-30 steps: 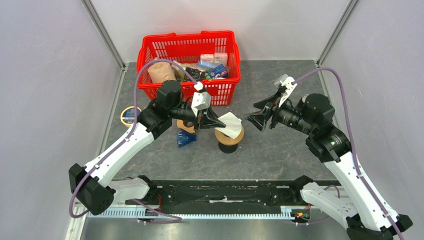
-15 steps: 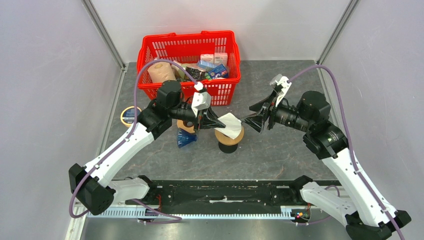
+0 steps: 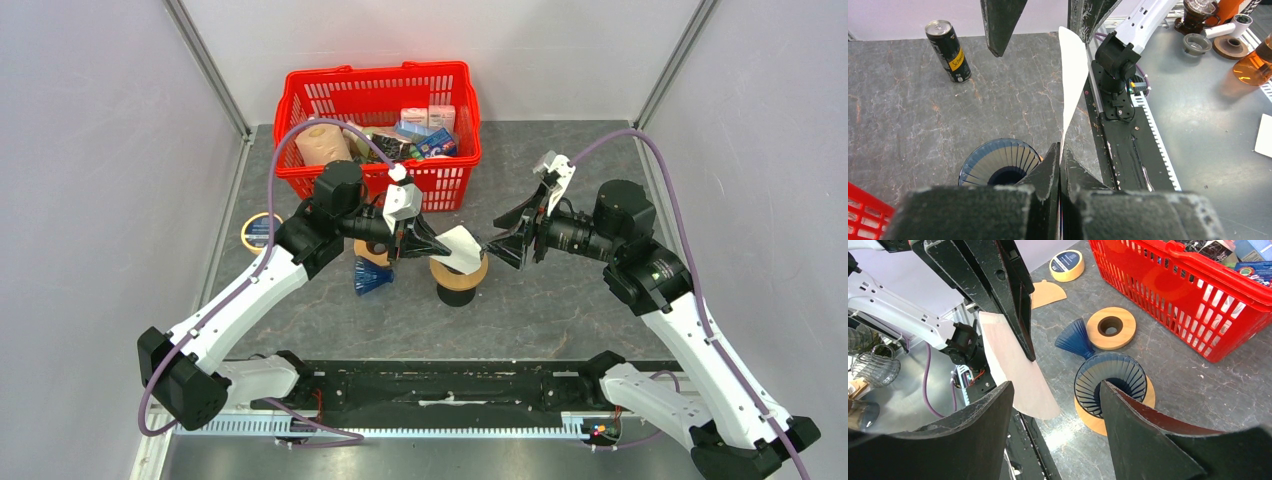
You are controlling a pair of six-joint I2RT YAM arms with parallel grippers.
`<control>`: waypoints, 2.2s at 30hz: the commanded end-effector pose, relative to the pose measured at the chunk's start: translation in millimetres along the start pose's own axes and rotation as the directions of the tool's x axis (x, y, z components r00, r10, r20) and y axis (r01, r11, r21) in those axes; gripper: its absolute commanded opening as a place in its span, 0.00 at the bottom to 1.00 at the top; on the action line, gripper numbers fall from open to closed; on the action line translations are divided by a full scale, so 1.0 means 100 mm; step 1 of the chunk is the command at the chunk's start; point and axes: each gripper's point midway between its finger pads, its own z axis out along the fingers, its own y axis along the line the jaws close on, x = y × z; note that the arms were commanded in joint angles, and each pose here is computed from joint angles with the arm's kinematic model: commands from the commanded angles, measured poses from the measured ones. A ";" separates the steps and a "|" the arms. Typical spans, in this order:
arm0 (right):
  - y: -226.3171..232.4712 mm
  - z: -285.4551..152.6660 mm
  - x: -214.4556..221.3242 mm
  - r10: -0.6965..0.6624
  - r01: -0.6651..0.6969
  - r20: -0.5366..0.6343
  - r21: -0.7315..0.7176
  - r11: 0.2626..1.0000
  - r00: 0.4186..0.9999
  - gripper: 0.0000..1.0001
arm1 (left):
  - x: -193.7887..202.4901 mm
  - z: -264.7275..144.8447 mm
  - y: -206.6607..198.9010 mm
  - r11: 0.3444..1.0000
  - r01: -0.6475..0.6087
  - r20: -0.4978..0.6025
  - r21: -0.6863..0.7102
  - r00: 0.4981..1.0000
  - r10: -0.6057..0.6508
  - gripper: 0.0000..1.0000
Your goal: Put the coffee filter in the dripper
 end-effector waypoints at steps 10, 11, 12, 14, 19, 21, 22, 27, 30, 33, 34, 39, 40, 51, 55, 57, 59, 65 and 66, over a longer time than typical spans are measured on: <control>0.16 -0.08 -0.22 -0.036 0.039 0.055 -0.043 0.998 0.998 0.71 | -0.14 -0.02 0.04 0.999 -0.044 0.022 -0.014 0.999 0.044 0.02; 0.16 -0.08 -0.22 -0.036 0.038 0.054 -0.045 0.998 0.998 0.71 | -0.14 -0.02 0.04 0.999 -0.045 0.022 -0.014 0.999 0.045 0.02; 0.16 -0.08 -0.22 -0.036 0.038 0.054 -0.047 0.998 0.998 0.71 | -0.13 -0.02 0.04 0.999 -0.044 0.022 -0.015 0.999 0.045 0.02; 0.18 -0.08 -0.23 -0.036 0.039 0.055 -0.054 0.998 0.998 0.71 | -0.14 -0.02 0.04 0.999 -0.045 0.022 -0.013 0.999 0.045 0.02; 0.22 -0.10 -0.23 -0.036 0.041 0.059 -0.071 0.997 0.998 0.71 | -0.14 -0.02 0.04 0.999 -0.043 0.023 -0.014 0.999 0.043 0.02; 0.22 -0.10 -0.23 -0.037 0.041 0.057 -0.072 0.997 0.998 0.71 | -0.14 -0.02 0.04 0.999 -0.042 0.023 -0.012 0.999 0.043 0.02; 0.20 -0.08 -0.22 -0.034 0.038 0.053 -0.068 0.997 0.998 0.71 | -0.14 -0.02 0.03 0.999 -0.041 0.023 -0.009 0.999 0.042 0.02; 0.13 -0.01 -0.18 -0.018 0.020 0.031 -0.055 0.998 0.999 0.71 | -0.15 -0.02 0.02 0.999 -0.045 0.026 -0.006 0.999 0.045 0.02; 0.10 0.02 -0.17 -0.011 0.012 0.024 -0.049 0.999 1.000 0.71 | -0.16 -0.02 0.02 0.999 -0.046 0.026 -0.006 0.999 0.046 0.02; 0.09 0.04 -0.14 0.000 0.000 0.015 -0.059 0.998 1.000 0.71 | -0.15 -0.02 0.02 0.999 -0.044 0.026 -0.006 0.999 0.044 0.02; 0.10 0.05 -0.14 0.002 -0.001 0.013 -0.064 0.998 1.000 0.71 | -0.15 -0.02 0.02 0.999 -0.042 0.026 -0.006 0.999 0.042 0.02; 0.13 0.02 -0.16 -0.002 0.004 0.023 -0.070 0.998 1.000 0.71 | -0.13 -0.01 0.05 0.999 -0.036 0.020 -0.013 0.999 0.036 0.02; 0.14 0.00 -0.17 -0.005 0.007 0.027 -0.068 0.998 1.000 0.71 | -0.13 -0.01 0.06 0.999 -0.034 0.019 -0.015 0.999 0.035 0.02; 0.18 -0.05 -0.18 -0.014 0.017 0.040 -0.068 0.998 0.999 0.72 | -0.12 0.00 0.08 0.999 -0.027 0.016 -0.019 0.999 0.028 0.02; 0.11 0.00 -0.16 -0.005 0.006 0.028 -0.046 0.999 1.000 0.72 | -0.14 -0.01 0.06 0.999 -0.032 0.019 -0.016 0.999 0.033 0.02; 0.10 0.01 -0.15 0.003 -0.002 0.020 -0.046 0.999 1.000 0.72 | -0.15 -0.02 0.05 0.999 -0.037 0.021 -0.017 0.999 0.037 0.02; 0.10 0.01 -0.14 0.006 -0.005 0.013 -0.049 0.999 1.000 0.72 | -0.15 -0.02 0.05 0.999 -0.036 0.021 -0.019 0.999 0.037 0.02; 0.17 -0.05 -0.16 -0.007 0.009 0.030 -0.064 0.998 1.000 0.72 | -0.13 0.00 0.09 0.999 -0.027 0.016 -0.026 1.000 0.027 0.02; 0.17 -0.05 -0.16 -0.007 0.009 0.031 -0.065 0.998 0.999 0.72 | -0.13 0.00 0.09 0.999 -0.025 0.015 -0.026 1.000 0.026 0.02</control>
